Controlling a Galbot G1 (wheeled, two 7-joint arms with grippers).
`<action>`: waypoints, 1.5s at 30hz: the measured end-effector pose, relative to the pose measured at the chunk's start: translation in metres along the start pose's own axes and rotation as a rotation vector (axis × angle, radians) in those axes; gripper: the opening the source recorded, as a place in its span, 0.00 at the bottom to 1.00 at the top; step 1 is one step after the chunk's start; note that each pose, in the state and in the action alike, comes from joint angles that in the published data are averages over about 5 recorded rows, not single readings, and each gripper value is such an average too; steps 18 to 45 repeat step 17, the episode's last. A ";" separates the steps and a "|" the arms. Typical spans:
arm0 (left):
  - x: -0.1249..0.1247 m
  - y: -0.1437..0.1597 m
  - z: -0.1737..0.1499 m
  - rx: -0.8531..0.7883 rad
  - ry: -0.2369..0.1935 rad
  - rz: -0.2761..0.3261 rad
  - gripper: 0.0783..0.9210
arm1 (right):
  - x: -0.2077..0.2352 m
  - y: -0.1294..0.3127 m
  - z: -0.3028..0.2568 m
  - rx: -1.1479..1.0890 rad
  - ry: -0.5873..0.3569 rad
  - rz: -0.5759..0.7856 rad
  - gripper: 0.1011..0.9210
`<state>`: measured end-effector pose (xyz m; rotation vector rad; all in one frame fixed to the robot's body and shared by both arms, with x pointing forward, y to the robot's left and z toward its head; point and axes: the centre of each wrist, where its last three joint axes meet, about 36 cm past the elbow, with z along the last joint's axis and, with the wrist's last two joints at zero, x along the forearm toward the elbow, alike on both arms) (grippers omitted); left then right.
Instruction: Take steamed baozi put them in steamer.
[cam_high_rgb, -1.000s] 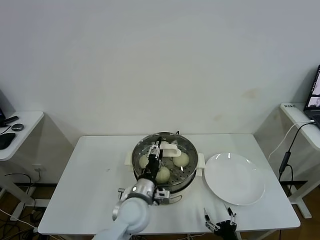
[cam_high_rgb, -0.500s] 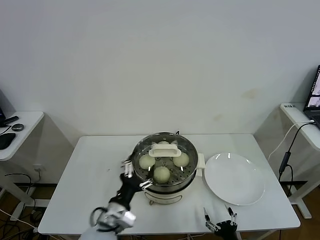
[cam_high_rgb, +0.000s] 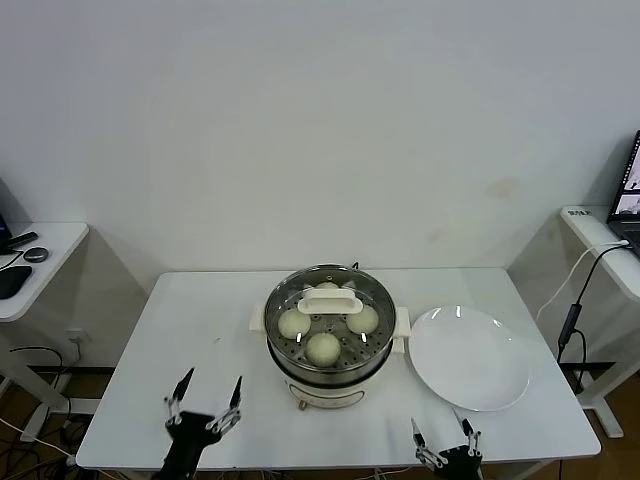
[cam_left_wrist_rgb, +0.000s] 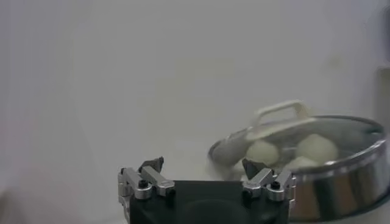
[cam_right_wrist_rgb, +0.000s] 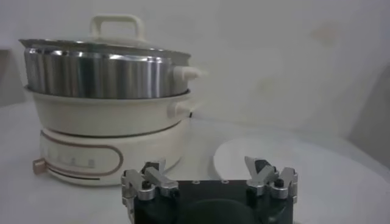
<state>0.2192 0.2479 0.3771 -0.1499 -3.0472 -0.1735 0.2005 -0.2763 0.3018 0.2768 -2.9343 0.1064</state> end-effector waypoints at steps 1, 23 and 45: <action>0.004 0.001 0.006 0.014 0.009 -0.009 0.88 | 0.001 0.001 0.000 -0.003 0.003 0.001 0.88; 0.040 0.014 0.045 0.086 0.067 -0.102 0.88 | 0.012 -0.002 -0.005 -0.011 0.016 0.009 0.88; 0.040 0.014 0.045 0.086 0.067 -0.102 0.88 | 0.012 -0.002 -0.005 -0.011 0.016 0.009 0.88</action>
